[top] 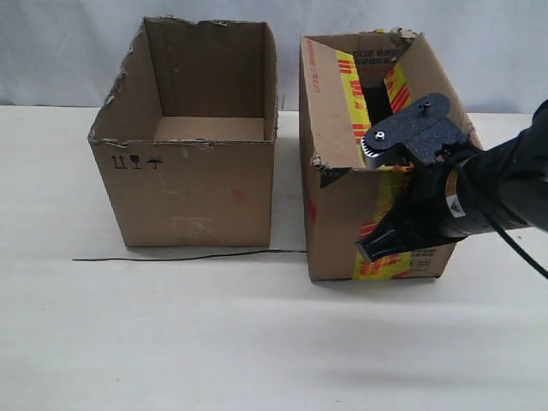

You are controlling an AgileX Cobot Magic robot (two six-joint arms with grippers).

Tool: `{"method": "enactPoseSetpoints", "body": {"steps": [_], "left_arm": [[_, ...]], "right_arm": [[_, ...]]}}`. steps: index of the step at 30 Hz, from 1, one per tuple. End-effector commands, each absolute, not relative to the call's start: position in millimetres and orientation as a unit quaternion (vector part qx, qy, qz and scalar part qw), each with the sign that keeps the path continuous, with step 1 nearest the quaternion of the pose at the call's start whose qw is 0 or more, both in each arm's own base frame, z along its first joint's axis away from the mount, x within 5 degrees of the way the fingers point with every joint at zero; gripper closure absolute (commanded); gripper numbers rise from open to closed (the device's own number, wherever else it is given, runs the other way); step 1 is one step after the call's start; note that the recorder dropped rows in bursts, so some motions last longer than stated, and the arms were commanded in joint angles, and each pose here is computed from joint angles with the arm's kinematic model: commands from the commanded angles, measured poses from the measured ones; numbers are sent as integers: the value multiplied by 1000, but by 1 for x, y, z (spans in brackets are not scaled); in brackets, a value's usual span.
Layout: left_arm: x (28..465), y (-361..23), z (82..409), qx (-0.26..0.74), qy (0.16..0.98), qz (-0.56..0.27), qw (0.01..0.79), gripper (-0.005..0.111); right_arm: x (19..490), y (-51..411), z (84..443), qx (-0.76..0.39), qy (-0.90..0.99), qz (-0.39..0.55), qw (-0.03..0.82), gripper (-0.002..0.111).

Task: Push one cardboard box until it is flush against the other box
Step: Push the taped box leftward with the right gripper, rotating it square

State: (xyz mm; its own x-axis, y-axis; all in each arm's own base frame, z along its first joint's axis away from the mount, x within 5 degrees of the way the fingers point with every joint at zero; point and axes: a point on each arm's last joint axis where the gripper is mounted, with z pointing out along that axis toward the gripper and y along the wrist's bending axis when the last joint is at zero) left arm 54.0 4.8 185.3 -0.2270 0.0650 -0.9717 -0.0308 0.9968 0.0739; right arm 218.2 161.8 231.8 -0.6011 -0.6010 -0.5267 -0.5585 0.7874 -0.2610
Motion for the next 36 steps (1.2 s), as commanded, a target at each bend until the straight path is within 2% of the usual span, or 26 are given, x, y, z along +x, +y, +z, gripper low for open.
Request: {"method": "enactPoseSetpoints", "body": {"steps": [1, 12, 18, 25, 36], "left_arm": [[54, 4, 186, 11, 779, 30, 626, 107], [54, 4, 186, 11, 779, 30, 626, 107], [54, 4, 186, 11, 779, 30, 626, 107], [54, 4, 186, 11, 779, 30, 626, 107], [54, 4, 186, 11, 779, 30, 626, 107]], "right_arm": [[223, 165, 232, -331, 885, -38, 324, 108], [227, 169, 235, -328, 876, -22, 353, 108], [241, 151, 237, -284, 885, -46, 365, 108], [243, 159, 240, -263, 882, 25, 390, 108], [250, 165, 222, -282, 884, 20, 373, 108]]}}
